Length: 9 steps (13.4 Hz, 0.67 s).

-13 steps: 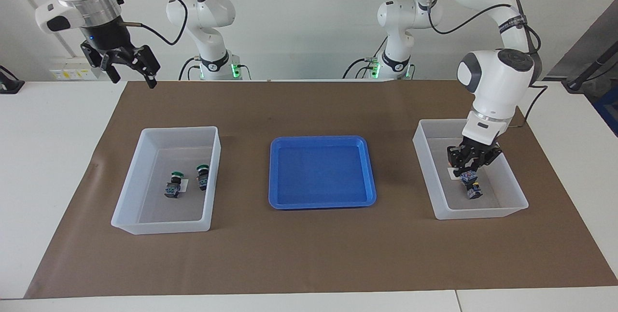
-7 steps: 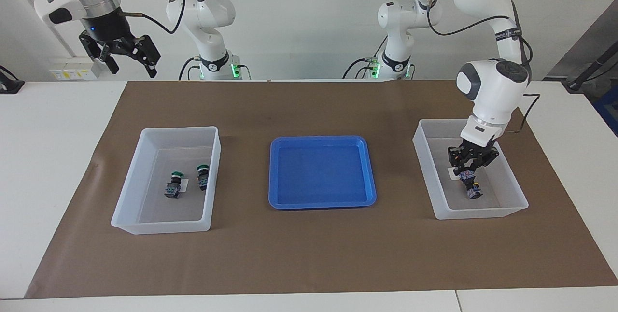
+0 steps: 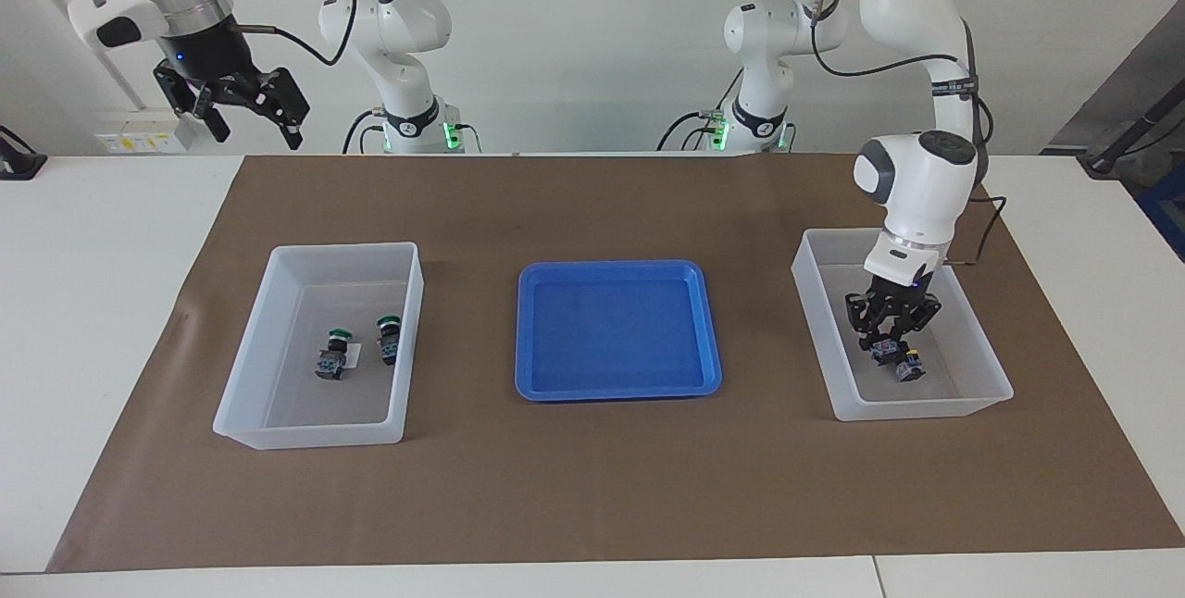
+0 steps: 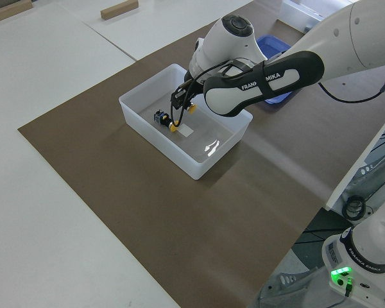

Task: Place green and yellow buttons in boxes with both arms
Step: 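Lower the yellow button into the box and open the left gripper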

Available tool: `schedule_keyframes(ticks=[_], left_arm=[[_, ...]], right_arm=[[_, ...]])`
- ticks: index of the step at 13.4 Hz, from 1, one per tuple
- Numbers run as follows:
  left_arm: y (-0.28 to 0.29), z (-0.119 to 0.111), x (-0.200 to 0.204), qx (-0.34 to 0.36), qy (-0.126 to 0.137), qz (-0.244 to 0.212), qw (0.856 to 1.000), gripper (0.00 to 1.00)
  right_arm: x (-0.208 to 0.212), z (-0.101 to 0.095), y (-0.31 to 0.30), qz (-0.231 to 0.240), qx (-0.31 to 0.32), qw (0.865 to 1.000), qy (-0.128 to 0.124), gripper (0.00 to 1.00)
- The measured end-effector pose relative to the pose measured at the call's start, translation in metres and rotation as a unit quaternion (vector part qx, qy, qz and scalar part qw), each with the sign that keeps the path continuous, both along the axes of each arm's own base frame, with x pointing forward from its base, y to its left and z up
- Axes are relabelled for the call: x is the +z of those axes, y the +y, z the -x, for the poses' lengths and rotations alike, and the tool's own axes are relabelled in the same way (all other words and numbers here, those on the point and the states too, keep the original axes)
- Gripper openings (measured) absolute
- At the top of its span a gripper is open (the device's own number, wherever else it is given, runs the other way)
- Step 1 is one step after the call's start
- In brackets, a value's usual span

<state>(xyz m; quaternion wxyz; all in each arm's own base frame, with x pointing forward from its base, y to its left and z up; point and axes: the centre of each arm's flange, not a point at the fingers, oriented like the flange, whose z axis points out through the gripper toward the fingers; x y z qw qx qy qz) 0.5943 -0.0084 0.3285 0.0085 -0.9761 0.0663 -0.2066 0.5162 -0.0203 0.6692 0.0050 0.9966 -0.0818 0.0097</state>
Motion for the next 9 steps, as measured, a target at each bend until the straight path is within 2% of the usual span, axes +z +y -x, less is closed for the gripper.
schedule_keyframes(ticks=[3,7,8,9], left_arm=[[-0.003,-0.001,-0.004,-0.002,-0.001,0.000,1.000,0.50],[0.002,-0.003,0.004,0.001,-0.003,-0.001,1.000,0.94],[0.004,-0.004,0.010,0.004,0.002,-0.001,1.000,1.00],[0.005,-0.005,0.021,0.004,0.015,-0.001,1.000,1.00]], right_arm=[[0.000,0.000,0.001,0.000,0.001,1.000,0.000,1.00],[0.000,0.000,0.002,0.000,0.002,1.000,0.000,1.00],[0.000,0.000,0.002,0.000,0.002,1.000,0.000,1.00],[0.000,0.000,0.002,0.000,0.002,1.000,0.000,1.00]])
